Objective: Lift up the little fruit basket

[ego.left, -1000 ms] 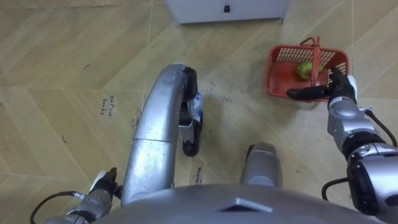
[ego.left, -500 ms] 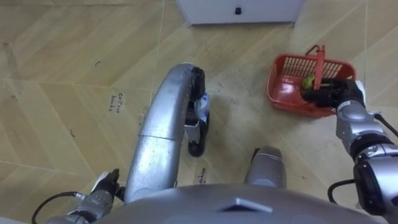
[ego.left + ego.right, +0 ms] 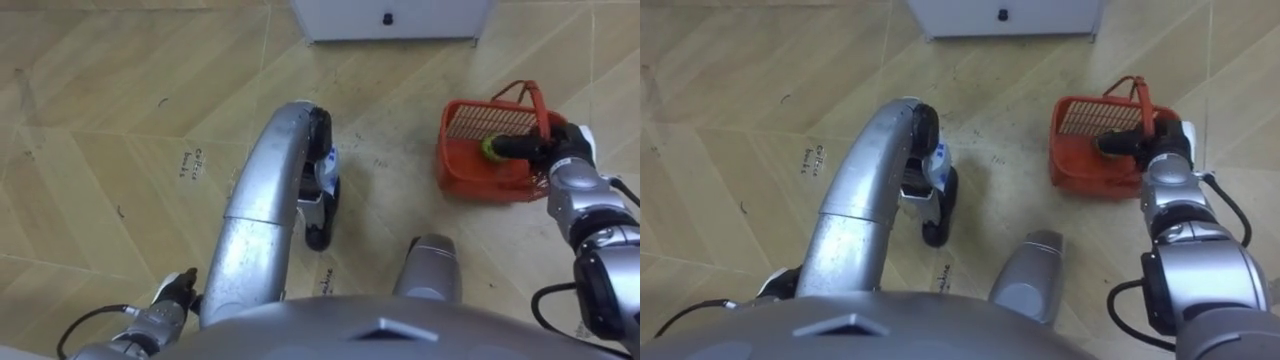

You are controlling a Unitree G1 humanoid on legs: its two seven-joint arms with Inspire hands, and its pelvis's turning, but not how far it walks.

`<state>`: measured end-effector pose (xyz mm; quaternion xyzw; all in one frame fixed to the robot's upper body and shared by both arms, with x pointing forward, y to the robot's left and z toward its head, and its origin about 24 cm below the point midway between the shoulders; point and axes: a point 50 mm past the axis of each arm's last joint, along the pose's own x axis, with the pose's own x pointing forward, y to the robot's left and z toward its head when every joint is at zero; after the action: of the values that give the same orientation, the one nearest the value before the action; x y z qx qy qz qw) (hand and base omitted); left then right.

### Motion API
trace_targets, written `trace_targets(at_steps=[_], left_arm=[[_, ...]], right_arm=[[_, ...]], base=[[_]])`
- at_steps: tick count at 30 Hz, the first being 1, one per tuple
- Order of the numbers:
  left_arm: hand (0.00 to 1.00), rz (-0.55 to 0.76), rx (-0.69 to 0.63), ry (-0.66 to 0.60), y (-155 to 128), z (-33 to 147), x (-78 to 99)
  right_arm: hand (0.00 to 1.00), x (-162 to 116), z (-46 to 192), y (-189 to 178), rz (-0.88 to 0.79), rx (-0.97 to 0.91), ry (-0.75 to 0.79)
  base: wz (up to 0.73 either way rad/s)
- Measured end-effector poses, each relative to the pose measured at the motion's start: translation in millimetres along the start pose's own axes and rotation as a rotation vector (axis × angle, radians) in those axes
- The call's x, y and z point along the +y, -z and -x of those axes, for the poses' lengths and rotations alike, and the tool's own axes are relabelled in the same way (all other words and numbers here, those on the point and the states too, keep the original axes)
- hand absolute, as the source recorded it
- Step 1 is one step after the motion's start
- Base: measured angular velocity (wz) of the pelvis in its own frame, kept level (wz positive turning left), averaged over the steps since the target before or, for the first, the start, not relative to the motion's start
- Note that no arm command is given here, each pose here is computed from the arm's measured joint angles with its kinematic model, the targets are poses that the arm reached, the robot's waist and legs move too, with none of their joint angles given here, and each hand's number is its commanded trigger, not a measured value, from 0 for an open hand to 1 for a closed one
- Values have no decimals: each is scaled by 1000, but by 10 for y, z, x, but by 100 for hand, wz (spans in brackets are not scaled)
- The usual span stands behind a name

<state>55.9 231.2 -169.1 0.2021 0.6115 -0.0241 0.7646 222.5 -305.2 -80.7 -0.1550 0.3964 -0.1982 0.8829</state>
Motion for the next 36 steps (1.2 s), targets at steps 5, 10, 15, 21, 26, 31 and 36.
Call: trace_targets(at_steps=[5, 10, 15, 21, 26, 31, 36], left_arm=[[0, 3, -11, -1, -51, -7, 6], [0, 4, -8, 0, -59, -8, -2], [0, 10, -27, 3, -146, -16, -34], [0, 30, -57, -11, -259, -26, 12], [0, 28, -80, -16, -329, -30, 37], [0, 34, -88, -26, -352, -32, 97], [0, 34, -141, -53, -486, -28, 174]], right_arm=[[100, -8, 1, 22, 2, 10, 8], [100, -8, 1, 27, 7, 16, 9], [100, 12, -1, -9, 18, 2, 4], [100, 70, -6, -196, 34, -66, -12], [100, 142, 0, -233, 29, -76, -29], [100, 159, 11, -381, 16, -137, -33], [100, 161, 61, -685, 9, -270, -19]], base=[[0], [0], [0], [-2], [1], [0], [9]])
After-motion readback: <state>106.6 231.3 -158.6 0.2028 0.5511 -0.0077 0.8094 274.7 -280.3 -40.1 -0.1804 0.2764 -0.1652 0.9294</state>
